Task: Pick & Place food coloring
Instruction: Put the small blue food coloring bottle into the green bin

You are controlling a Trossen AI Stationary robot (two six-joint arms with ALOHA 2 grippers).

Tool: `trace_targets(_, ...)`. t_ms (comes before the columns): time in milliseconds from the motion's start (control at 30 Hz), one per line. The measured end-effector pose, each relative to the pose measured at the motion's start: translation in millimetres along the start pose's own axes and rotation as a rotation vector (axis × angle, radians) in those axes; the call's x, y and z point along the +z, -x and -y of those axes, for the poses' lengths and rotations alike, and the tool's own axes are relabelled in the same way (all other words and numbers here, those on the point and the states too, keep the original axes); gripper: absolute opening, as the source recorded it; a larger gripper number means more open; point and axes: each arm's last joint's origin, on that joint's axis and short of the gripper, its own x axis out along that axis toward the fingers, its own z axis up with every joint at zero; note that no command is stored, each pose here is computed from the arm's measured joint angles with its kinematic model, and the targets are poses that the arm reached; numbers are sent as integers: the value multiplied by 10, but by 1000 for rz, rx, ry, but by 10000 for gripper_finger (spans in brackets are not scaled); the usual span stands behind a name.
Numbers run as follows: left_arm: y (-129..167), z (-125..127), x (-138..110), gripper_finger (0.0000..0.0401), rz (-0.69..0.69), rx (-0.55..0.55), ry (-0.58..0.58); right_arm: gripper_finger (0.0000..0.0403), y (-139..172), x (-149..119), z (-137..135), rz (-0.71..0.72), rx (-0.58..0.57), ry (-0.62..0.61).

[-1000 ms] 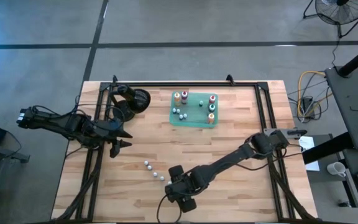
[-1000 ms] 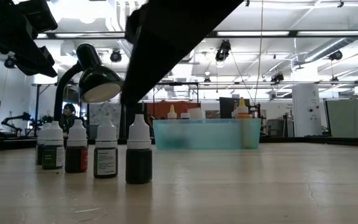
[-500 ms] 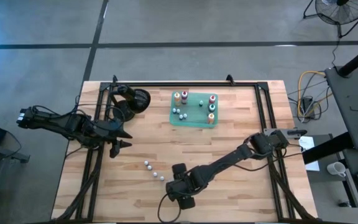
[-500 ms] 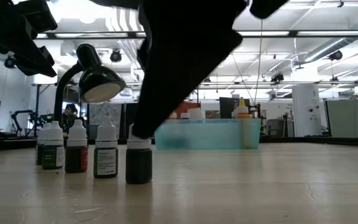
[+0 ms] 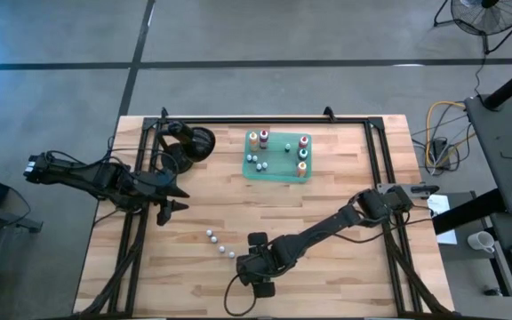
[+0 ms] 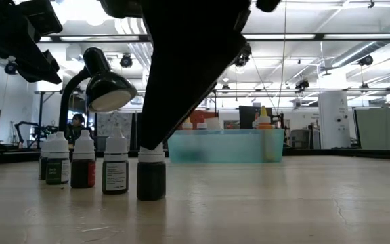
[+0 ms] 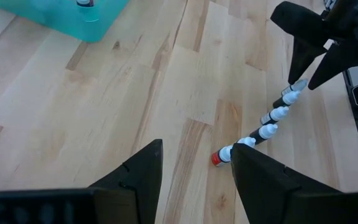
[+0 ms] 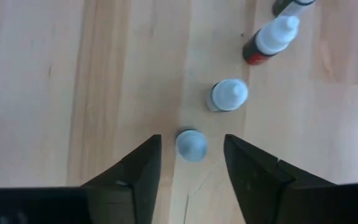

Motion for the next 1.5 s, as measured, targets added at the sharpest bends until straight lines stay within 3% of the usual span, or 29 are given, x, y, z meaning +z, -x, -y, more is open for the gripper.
trace_targets(233,0,0,0,163,0,1,0,124,-1,12,16,6,0,-3)
trace_targets(600,0,0,0,163,0,1,0,120,-22,2,21,-3,28,-9)
trace_targets(1000,0,0,0,163,0,1,0,62,-27,19,69,0,22,-18)
trace_targets(1233,-1,0,0,163,0,1,0,56,-13,12,75,-17,15,-30)
trace_targets(1367,0,0,0,163,0,1,0,55,62,-20,115,-56,-31,-77)
trace_targets(1500,0,-1,0,163,0,2,0,55,302,-7,241,-19,-198,-197)
